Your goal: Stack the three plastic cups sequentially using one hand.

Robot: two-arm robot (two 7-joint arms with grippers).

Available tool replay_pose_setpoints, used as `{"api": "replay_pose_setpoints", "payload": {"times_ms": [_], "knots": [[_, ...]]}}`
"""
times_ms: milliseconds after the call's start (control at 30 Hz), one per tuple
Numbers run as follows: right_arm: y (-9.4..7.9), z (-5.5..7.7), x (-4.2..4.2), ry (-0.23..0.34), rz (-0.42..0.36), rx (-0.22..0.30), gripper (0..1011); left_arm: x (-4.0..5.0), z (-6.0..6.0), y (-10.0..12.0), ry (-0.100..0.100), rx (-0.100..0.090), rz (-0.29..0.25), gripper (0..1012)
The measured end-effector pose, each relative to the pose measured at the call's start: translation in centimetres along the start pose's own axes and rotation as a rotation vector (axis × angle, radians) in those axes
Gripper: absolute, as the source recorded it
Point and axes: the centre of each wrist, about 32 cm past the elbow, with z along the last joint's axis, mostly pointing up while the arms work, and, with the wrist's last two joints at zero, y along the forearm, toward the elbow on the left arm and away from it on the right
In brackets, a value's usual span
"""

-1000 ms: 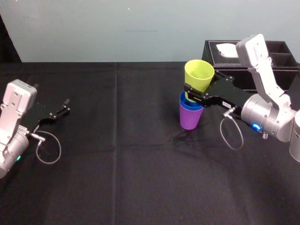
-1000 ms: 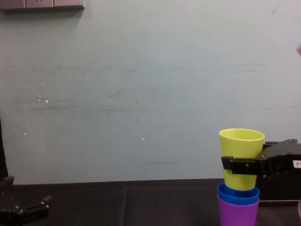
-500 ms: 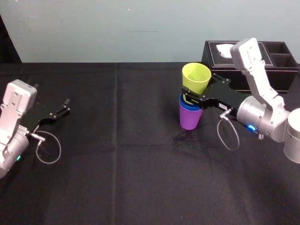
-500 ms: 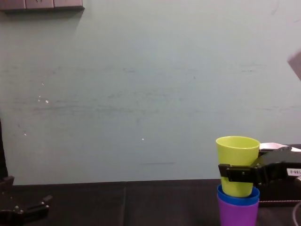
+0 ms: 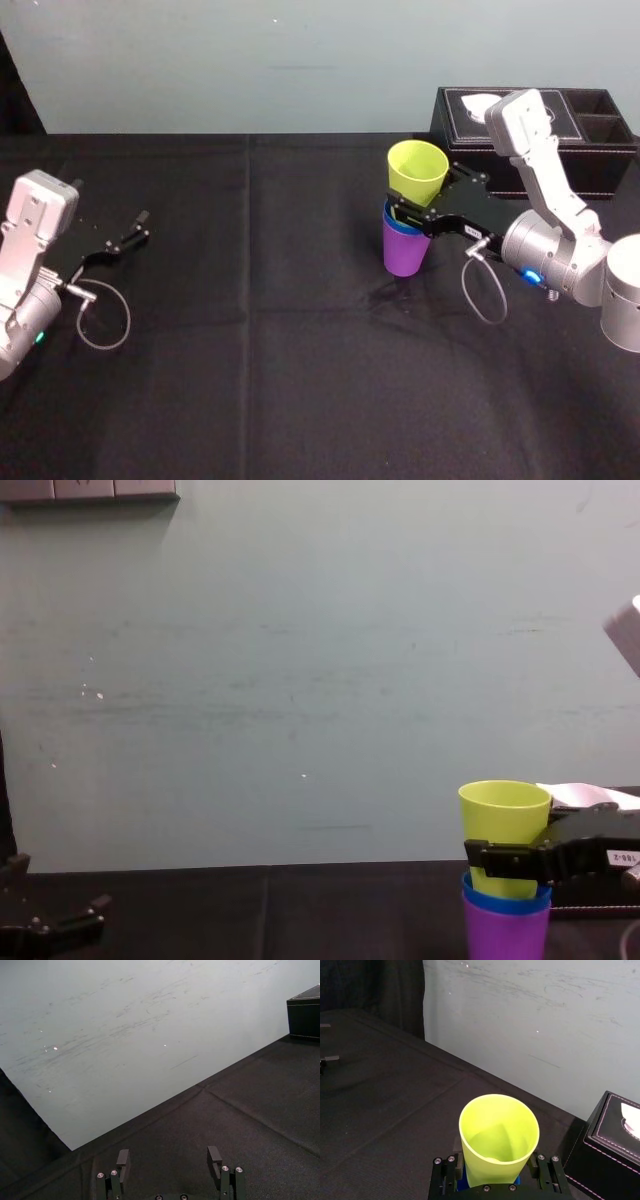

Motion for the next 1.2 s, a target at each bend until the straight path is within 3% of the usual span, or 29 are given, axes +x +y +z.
{"api": "replay_pose_setpoints", "payload": {"times_ms": [167, 467, 800, 1200], "knots": [[0.0, 0.1, 0.02, 0.000, 0.000, 0.001, 768, 0.00, 0.0, 0.0, 0.000, 0.000, 0.000, 1011], [-0.1, 0.1, 0.03, 0.001, -0.001, 0.002, 1002, 0.00, 0.0, 0.0, 0.000, 0.000, 0.000, 1011], [-0.1, 0.1, 0.07, 0.002, -0.002, 0.002, 1003, 0.00, 0.0, 0.0, 0.000, 0.000, 0.000, 1011], [-2.8, -0.1, 0.08, 0.120, -0.129, 0.048, 1002, 0.00, 0.0, 0.0, 0.000, 0.000, 0.000, 1012]]}}
